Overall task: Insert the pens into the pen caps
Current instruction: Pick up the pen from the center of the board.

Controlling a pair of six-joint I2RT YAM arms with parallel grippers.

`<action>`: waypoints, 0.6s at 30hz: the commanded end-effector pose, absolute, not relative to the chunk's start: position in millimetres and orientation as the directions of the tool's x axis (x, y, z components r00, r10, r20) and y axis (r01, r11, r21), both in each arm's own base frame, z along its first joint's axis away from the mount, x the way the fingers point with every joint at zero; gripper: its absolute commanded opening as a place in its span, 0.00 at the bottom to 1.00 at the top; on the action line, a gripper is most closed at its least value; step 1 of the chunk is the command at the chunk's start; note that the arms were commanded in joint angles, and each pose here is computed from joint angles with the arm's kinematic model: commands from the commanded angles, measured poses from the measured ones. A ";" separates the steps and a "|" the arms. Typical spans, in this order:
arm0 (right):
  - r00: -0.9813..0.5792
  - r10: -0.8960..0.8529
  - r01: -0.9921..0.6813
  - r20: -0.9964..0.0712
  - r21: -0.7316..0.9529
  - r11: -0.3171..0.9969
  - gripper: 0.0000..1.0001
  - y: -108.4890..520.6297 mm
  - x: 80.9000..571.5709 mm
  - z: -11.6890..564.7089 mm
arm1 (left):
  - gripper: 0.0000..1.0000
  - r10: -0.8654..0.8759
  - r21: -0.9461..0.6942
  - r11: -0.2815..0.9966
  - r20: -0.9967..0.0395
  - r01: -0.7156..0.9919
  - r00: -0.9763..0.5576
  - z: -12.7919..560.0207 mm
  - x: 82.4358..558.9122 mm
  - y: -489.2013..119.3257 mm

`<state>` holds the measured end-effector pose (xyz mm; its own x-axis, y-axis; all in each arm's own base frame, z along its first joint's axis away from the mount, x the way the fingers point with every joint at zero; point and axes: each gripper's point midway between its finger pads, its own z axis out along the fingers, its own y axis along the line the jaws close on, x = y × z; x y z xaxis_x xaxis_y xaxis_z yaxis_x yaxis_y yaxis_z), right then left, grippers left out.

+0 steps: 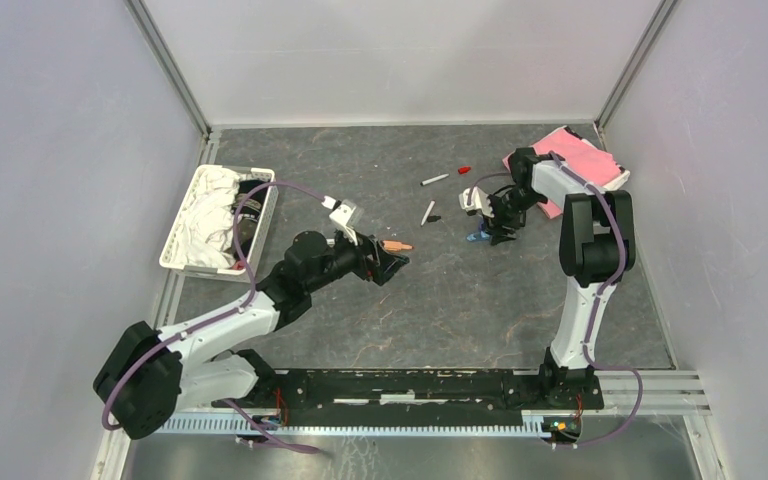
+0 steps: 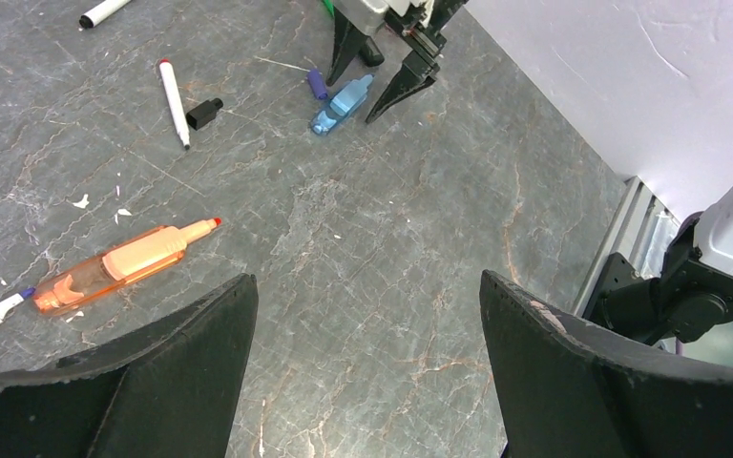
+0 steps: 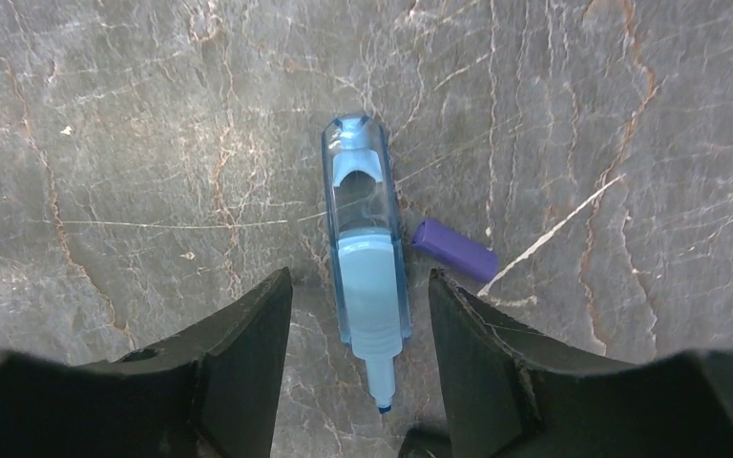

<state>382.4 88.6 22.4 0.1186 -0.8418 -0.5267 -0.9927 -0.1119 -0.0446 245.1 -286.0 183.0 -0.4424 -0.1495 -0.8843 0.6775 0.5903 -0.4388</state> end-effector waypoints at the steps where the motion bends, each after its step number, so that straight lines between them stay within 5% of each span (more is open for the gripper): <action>1: 0.090 -0.856 -0.996 -0.509 -0.033 -0.086 0.59 85.6 384.6 26.1 | 0.90 -0.174 -0.428 0.597 -0.895 0.678 -0.411 191.5 246.5 -280.7; 12: 0.070 -0.891 -0.997 -0.449 -0.014 -0.072 0.39 89.3 374.3 3.8 | 0.90 -0.181 -0.430 0.584 -0.896 0.688 -0.406 194.2 244.8 -282.0; 18: 0.057 -0.893 -0.998 -0.447 0.004 -0.065 0.18 87.1 357.0 2.6 | 0.90 -0.225 -0.457 0.547 -0.887 0.702 -0.402 205.7 239.6 -283.9</action>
<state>377.8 86.9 15.7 0.0739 -0.8870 -0.4557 -0.9972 -0.0610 -0.0429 241.3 -282.9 184.4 -0.4356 -0.1558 -0.8866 0.6816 0.5862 -0.4379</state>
